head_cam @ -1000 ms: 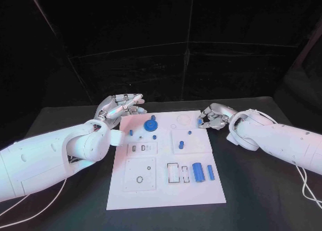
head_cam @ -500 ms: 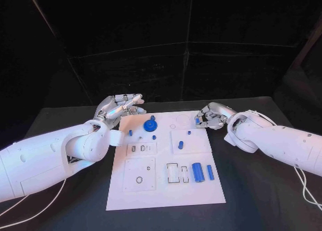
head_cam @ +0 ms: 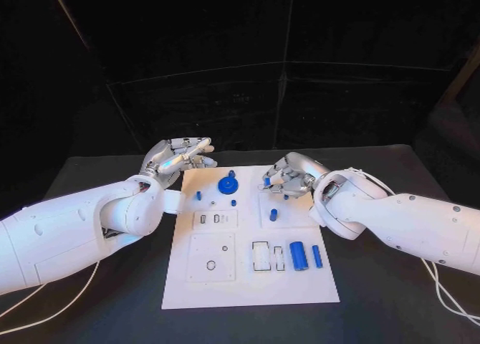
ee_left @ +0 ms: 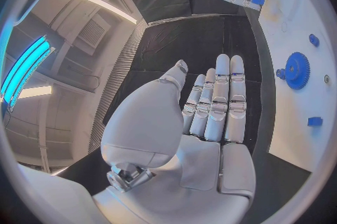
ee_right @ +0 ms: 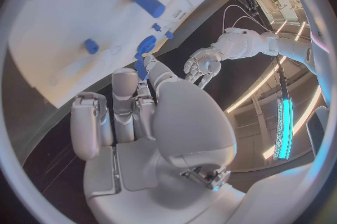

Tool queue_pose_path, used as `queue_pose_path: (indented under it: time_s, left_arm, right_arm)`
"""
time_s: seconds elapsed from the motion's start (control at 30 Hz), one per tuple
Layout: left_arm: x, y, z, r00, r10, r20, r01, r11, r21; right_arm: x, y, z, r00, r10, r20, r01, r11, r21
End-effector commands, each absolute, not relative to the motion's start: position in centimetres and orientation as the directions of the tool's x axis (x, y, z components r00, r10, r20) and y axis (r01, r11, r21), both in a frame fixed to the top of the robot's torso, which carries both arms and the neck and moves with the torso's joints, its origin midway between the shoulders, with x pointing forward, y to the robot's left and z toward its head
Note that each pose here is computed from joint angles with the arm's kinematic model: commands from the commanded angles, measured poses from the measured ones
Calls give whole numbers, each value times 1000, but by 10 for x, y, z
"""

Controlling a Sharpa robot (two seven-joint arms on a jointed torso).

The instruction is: Assemble the parts on the task board

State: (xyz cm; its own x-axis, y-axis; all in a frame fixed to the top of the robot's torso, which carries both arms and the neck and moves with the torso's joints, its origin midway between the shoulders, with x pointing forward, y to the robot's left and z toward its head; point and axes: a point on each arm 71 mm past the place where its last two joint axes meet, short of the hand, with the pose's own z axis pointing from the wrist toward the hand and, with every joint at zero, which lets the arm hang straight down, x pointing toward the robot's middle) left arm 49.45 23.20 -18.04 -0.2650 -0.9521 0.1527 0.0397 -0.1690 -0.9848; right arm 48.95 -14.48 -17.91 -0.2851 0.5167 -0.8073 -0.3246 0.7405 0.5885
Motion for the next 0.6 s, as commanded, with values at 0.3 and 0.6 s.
queue_pose_path:
  time_s: [0.3,0.6]
  left_arm:
    - [500,233,-179,-265,-953,147,57,-168,-984]
    - [501,234,-179,-259,-955,144,62,-166,-984]
  right_arm:
    - [482,-76,-179,-311,456,-834,-337,767,546]
    - [476,-46,-194,-331,370,-868,-375,792,481]
